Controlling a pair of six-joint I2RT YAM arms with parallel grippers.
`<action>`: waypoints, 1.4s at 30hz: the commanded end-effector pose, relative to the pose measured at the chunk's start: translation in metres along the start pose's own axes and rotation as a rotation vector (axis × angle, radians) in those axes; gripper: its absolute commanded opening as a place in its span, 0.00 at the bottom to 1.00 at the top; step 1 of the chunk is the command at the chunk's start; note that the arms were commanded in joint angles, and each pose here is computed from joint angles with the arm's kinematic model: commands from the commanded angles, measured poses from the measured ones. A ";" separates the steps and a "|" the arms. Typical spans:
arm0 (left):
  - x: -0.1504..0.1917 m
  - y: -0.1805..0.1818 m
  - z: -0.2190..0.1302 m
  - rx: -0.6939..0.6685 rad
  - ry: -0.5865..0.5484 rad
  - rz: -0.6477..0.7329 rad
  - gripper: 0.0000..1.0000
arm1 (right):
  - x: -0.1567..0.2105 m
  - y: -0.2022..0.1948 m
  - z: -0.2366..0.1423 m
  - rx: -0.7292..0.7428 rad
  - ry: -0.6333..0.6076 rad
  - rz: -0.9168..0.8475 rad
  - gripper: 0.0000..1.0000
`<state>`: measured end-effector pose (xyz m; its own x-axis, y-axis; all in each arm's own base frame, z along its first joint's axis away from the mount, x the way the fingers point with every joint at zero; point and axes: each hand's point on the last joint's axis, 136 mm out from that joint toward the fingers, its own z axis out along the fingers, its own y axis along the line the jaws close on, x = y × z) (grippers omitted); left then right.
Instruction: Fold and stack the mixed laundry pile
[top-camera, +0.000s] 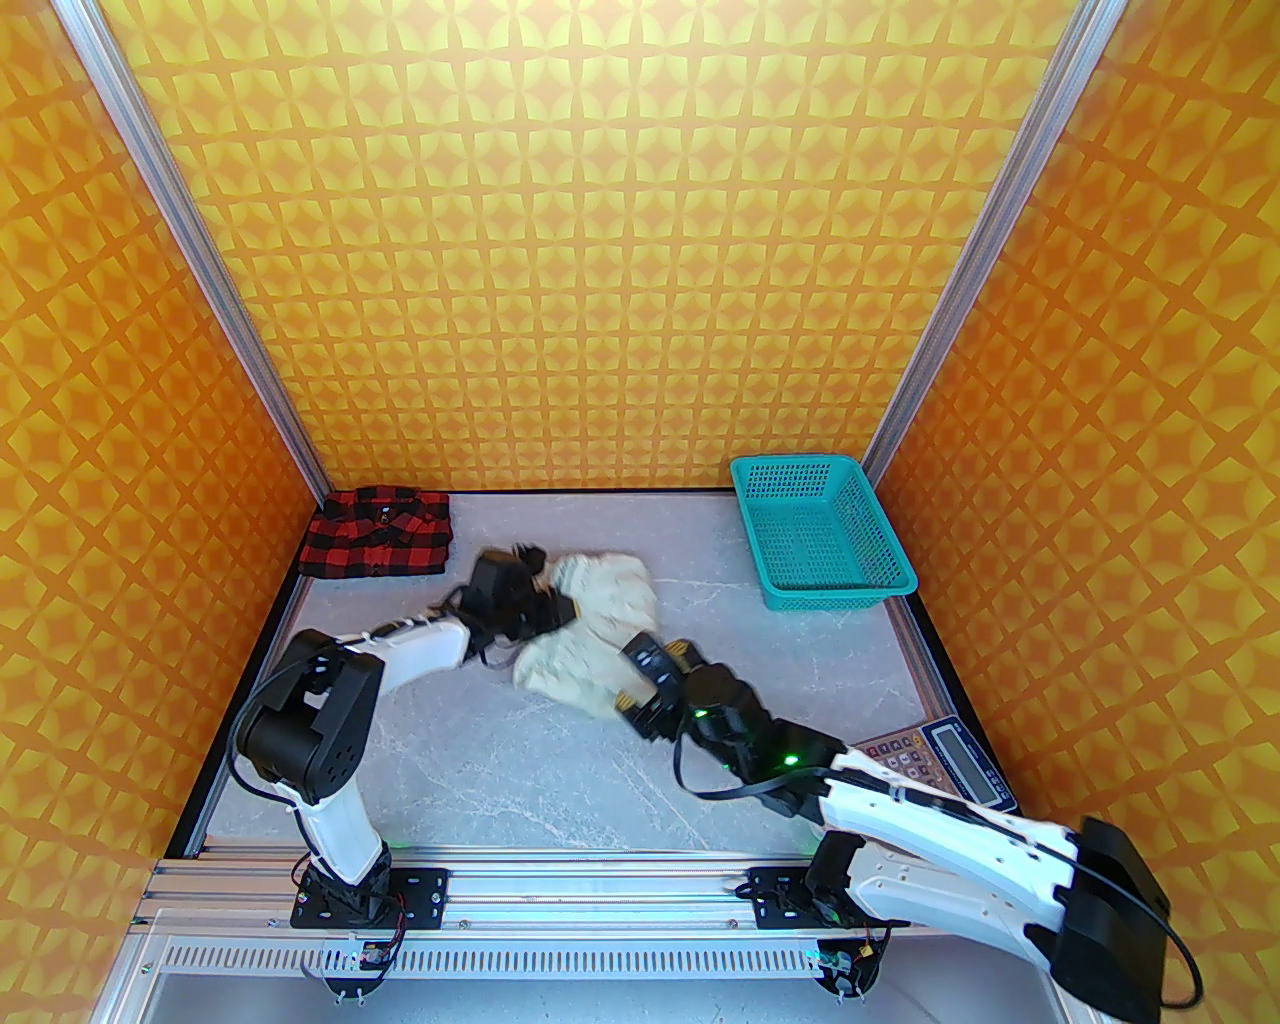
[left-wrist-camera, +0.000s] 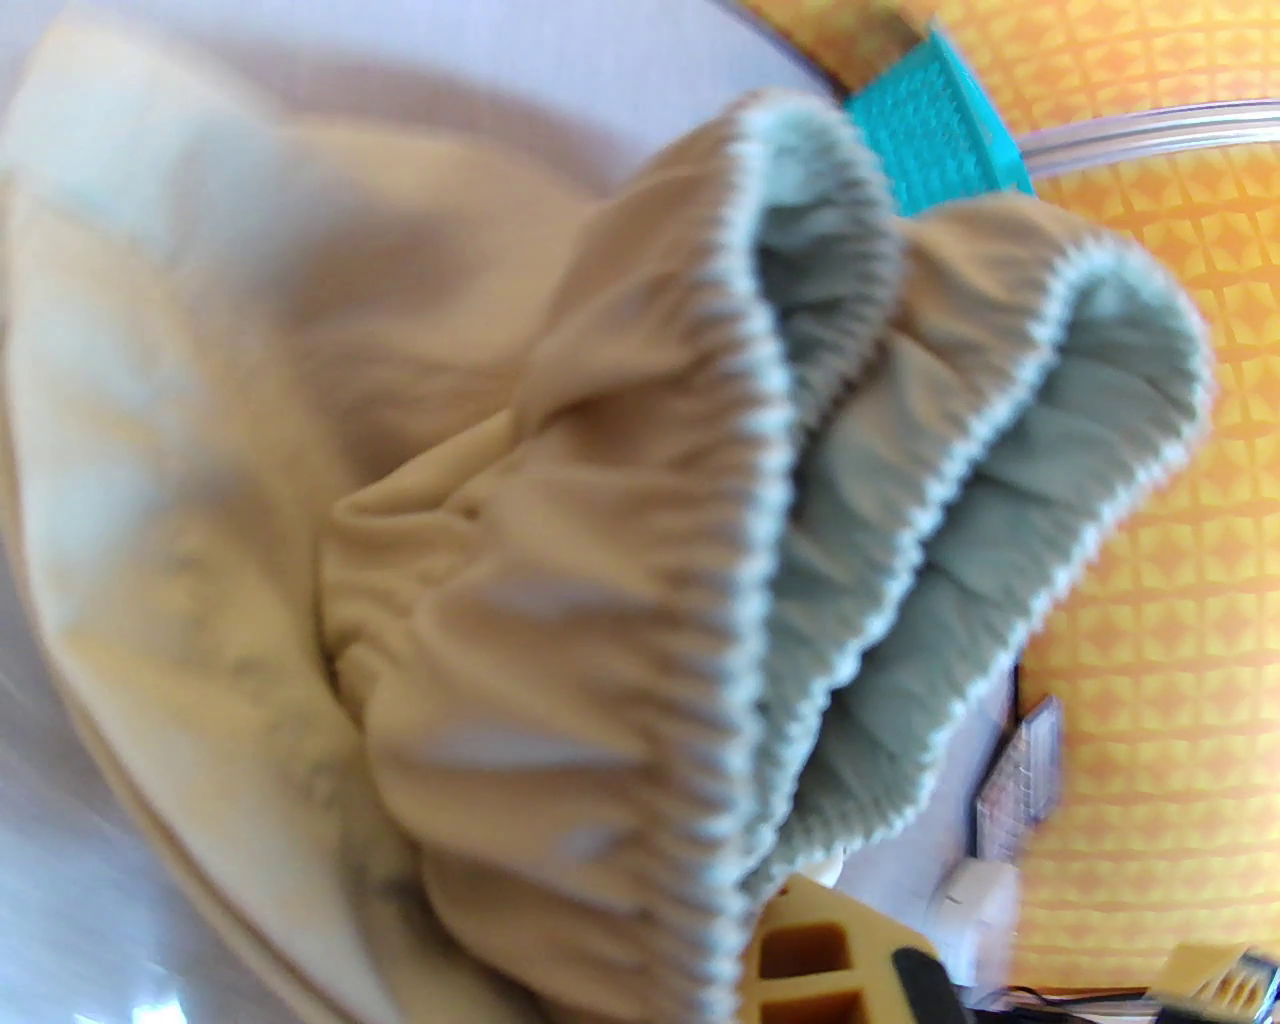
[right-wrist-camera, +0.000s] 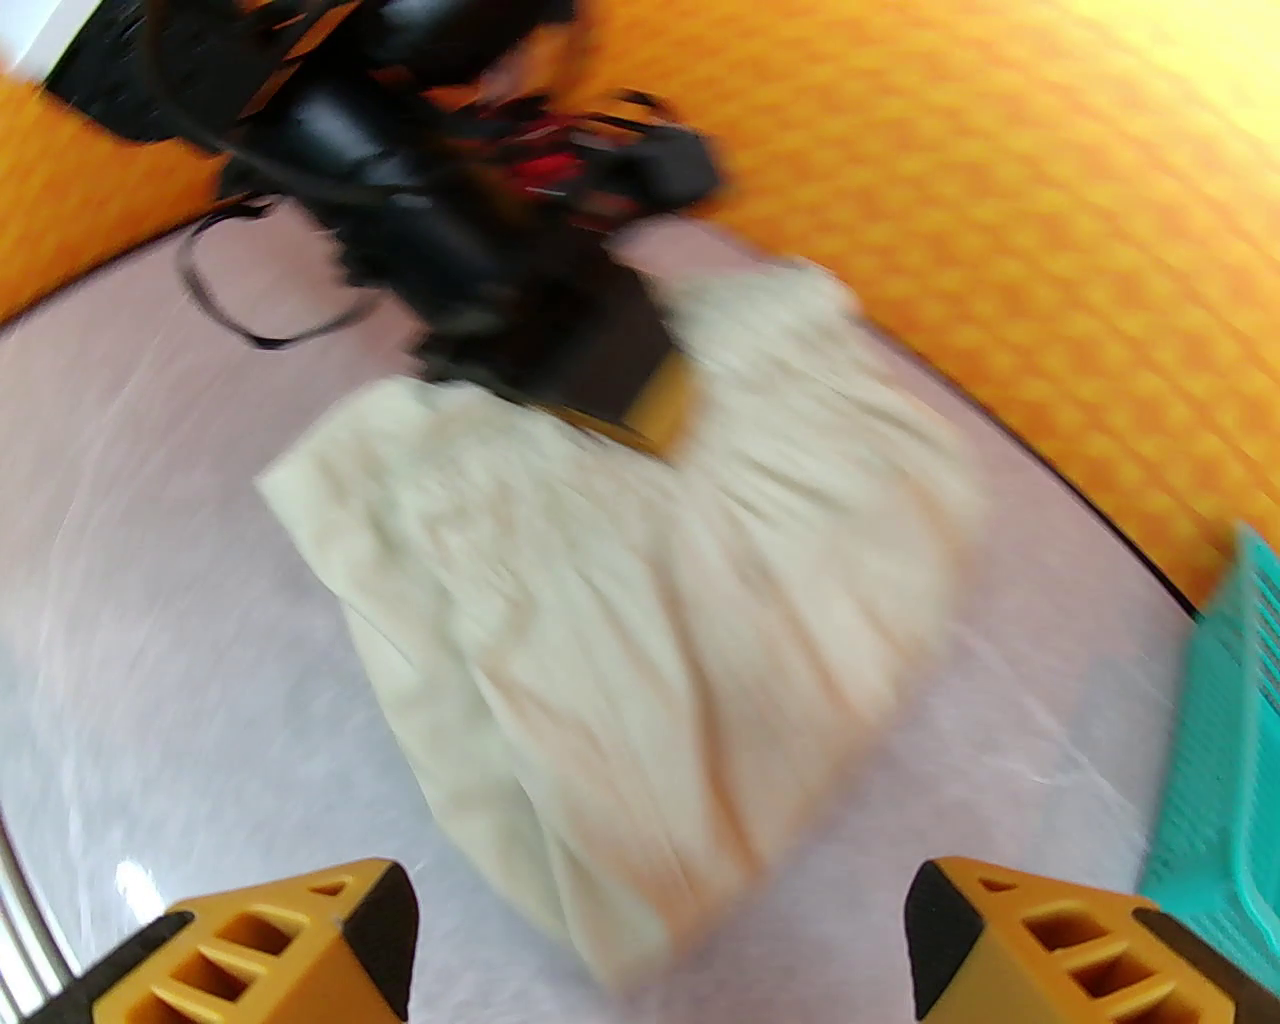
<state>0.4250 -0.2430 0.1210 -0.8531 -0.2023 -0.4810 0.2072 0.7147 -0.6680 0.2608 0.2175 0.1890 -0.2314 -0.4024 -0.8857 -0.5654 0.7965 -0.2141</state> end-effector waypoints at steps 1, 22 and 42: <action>-0.034 0.023 -0.028 -0.105 -0.010 0.160 0.00 | 0.001 -0.023 0.004 0.085 0.006 0.105 0.84; -0.210 0.112 -0.118 -0.132 -0.009 0.578 0.00 | 0.012 -0.028 0.044 0.101 0.044 0.084 0.84; -0.233 0.303 -0.193 -0.249 -0.168 0.296 0.00 | 0.003 -0.059 0.084 0.077 0.168 0.155 0.82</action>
<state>0.5870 0.1329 0.1502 -0.6849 0.0137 -0.7285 0.3305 0.8969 -0.2939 0.3597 0.2112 0.1669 -0.4011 -0.3501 -0.8465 -0.4481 0.8810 -0.1520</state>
